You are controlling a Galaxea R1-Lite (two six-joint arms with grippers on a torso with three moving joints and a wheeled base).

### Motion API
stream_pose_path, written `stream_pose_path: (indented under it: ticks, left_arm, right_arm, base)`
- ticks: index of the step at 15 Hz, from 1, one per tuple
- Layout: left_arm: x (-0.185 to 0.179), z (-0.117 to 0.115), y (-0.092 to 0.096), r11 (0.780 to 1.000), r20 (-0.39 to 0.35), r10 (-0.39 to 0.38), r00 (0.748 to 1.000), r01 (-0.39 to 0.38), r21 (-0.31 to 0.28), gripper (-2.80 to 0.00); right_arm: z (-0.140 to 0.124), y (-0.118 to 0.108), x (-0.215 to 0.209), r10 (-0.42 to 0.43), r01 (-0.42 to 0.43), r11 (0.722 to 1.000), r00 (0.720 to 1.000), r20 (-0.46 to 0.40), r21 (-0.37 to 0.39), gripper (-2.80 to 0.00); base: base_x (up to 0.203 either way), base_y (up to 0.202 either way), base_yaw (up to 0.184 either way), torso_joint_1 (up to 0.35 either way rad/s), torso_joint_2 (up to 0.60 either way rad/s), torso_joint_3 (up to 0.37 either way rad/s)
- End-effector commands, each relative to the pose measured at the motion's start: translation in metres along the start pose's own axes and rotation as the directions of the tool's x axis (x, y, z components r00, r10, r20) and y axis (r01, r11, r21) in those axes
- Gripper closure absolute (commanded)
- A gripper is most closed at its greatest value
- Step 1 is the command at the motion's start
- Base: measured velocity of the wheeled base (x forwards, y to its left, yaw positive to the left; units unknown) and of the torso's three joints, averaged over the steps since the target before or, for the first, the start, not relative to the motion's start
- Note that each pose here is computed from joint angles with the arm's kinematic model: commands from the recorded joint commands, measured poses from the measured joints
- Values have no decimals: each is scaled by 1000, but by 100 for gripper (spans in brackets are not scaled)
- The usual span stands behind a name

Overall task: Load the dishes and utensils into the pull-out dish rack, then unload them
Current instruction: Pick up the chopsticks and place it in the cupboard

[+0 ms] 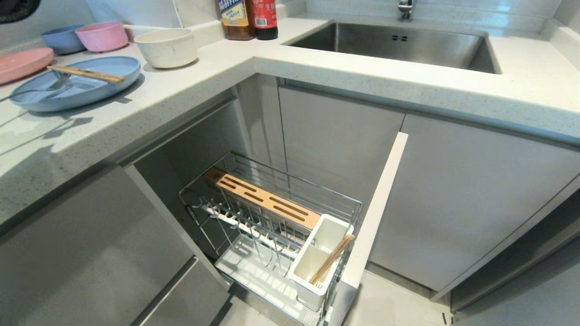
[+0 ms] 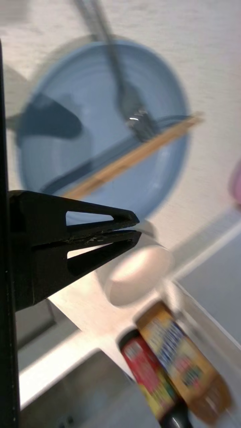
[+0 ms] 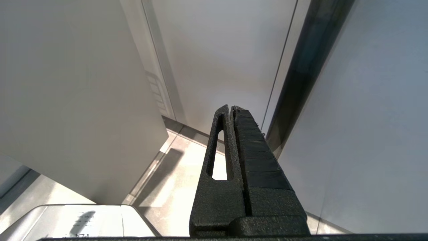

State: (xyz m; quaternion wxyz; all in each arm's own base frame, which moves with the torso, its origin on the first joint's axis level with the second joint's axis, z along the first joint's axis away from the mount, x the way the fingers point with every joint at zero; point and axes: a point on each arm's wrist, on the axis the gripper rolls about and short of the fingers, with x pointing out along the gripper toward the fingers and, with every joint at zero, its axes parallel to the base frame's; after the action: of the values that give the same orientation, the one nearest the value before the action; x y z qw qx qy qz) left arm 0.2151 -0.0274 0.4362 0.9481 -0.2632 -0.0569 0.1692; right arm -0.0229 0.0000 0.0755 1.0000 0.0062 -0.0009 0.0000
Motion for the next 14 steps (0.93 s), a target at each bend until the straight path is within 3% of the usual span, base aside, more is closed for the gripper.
stream_pose_path:
  ticks: [1,4,10,13,14]
  left_arm:
    - [1,-8,0,1000,-42,26,999,-26,6,0]
    - [-1,-9,2,997,-48,79,996,-79,-1,0]
    - [16,-23,-2,994,-78,104,991,-107,-36,0]
    - [20,-30,-1,991,-113,128,985,-131,-24,0]
    - [22,-33,-1,991,-120,132,984,-136,-20,-280]
  right_arm:
    - [0,0,0,0,0,1000,1000,-2,0,0]
    - [0,0,0,0,0,1000,1000,-3,0,0]
    - [0,0,0,0,0,1000,1000,-2,0,0]
    - [0,0,0,0,0,1000,1000,-2,0,0]
    - [0,0,0,0,0,1000,1000,-2,0,0]
  base:
    - [0,0,0,0,0,0]
    - [0,0,0,0,0,0]
    - [0,0,0,0,0,0]
    - [0,0,0,0,0,0]
    - [0,0,0,0,0,0]
